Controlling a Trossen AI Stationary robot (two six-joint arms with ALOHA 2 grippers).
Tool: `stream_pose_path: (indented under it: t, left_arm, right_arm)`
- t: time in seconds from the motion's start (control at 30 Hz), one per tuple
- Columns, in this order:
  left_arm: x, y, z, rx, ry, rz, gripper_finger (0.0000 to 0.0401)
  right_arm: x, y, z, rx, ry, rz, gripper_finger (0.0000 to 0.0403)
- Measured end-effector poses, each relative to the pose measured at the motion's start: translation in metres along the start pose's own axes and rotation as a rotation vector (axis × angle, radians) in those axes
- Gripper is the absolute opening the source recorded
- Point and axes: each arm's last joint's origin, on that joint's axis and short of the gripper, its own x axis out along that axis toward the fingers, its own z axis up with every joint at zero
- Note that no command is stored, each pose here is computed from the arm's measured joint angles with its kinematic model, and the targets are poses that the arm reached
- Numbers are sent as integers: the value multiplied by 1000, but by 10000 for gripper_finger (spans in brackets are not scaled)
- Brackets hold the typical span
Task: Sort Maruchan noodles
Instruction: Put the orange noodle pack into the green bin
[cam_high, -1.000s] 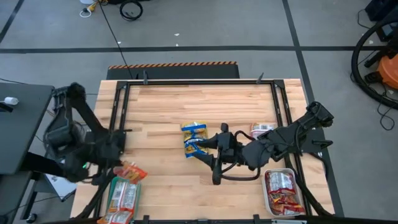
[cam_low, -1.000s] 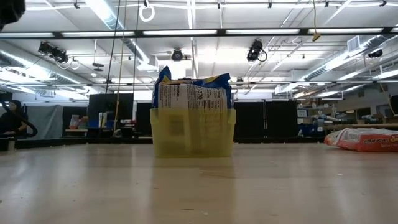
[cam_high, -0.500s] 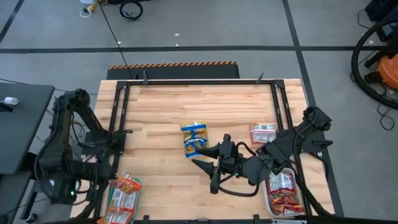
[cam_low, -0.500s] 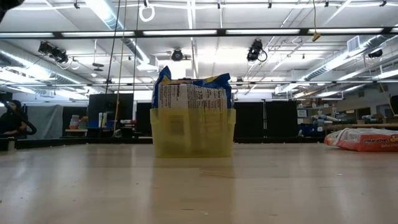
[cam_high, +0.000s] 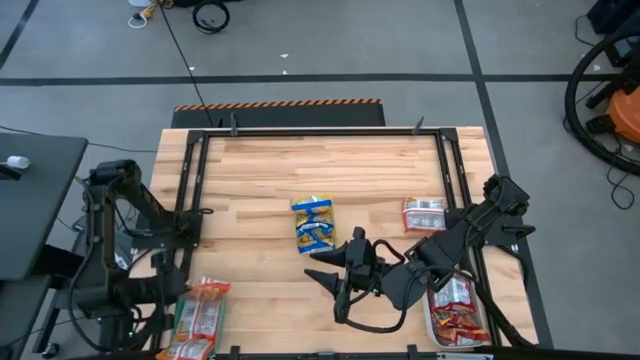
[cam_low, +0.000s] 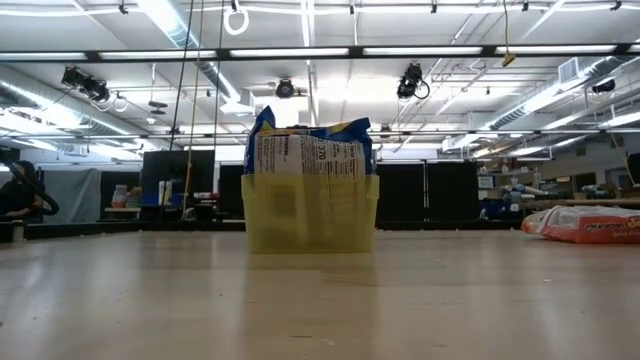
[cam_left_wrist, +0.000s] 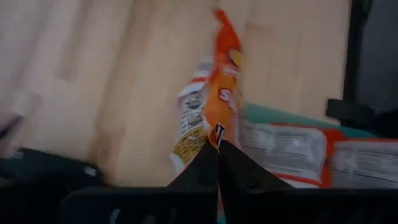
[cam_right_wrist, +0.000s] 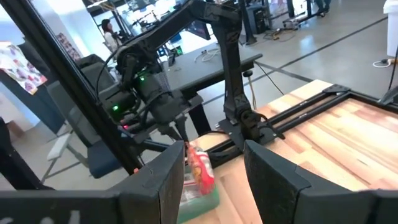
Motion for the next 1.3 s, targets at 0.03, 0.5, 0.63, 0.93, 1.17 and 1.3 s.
stream_pose_path:
  t: [0.03,0.5,0.63,0.93,1.17,1.3]
  left_arm:
    - [3,-2,-4,-14,22,-13,4]
    - [2,-5,-5,138,335,-163,111]
    - [-3,-22,2,250,302,-341,163]
    - [-3,-14,15,251,462,-300,193]
    - [6,-38,37,121,303,-437,168]
    - [28,-51,43,139,275,-390,157]
  right_arm:
    - [0,0,0,-4,2,2,171]
    - [3,-3,-1,-59,11,-15,171]
    - [5,-5,0,-71,13,-21,171]
    - [4,-5,-1,-103,21,-17,171]
    - [4,-7,-6,-149,75,-10,171]
    - [4,-8,-8,-165,94,-15,171]
